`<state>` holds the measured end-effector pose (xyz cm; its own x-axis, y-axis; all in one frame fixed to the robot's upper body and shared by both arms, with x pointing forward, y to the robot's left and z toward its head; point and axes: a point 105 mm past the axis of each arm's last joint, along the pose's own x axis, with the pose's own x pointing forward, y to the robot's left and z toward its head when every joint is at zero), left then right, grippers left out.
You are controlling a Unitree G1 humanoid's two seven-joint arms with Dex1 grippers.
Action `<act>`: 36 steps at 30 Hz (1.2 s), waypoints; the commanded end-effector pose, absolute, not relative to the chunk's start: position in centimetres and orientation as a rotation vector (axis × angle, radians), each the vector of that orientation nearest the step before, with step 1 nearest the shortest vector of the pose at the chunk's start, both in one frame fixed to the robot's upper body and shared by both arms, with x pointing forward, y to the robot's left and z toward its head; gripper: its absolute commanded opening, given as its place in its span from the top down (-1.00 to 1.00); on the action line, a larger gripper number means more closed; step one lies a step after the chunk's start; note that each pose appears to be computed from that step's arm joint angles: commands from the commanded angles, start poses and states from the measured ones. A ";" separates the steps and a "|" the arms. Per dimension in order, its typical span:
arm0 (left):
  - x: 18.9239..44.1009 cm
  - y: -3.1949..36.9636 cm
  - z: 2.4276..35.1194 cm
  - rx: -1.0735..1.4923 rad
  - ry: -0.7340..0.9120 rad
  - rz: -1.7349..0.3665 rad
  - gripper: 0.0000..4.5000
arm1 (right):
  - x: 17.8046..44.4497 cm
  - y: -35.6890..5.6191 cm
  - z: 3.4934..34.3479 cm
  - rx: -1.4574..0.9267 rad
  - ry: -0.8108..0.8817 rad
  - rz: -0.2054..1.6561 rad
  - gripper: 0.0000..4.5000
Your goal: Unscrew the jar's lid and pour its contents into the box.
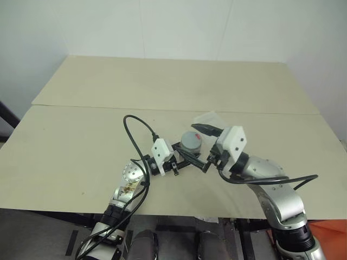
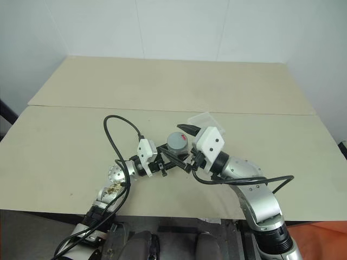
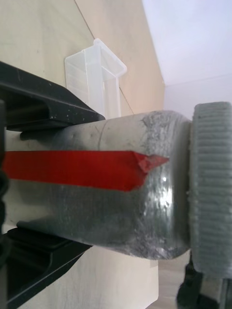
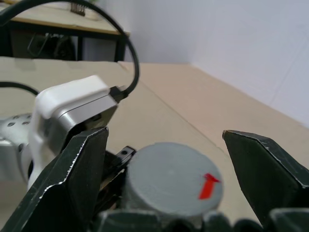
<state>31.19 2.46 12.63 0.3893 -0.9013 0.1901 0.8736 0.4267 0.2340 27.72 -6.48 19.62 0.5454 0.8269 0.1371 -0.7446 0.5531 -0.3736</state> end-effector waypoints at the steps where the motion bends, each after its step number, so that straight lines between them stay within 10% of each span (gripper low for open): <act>1: 30.5 2.1 13.8 0.121 -0.372 -1.145 0.11 | 27.9 -6.6 20.8 -0.297 -0.366 0.931 -0.97; 36: 31.0 3.5 13.7 0.103 -0.360 -1.093 0.11 | 28.4 -8.3 20.6 -0.208 -0.295 0.924 -0.97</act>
<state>31.28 3.51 12.02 0.4262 -0.8867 0.1793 0.8621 0.4582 0.2166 28.62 -7.68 19.17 0.5615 0.8194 0.1152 -0.7743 0.5694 -0.2760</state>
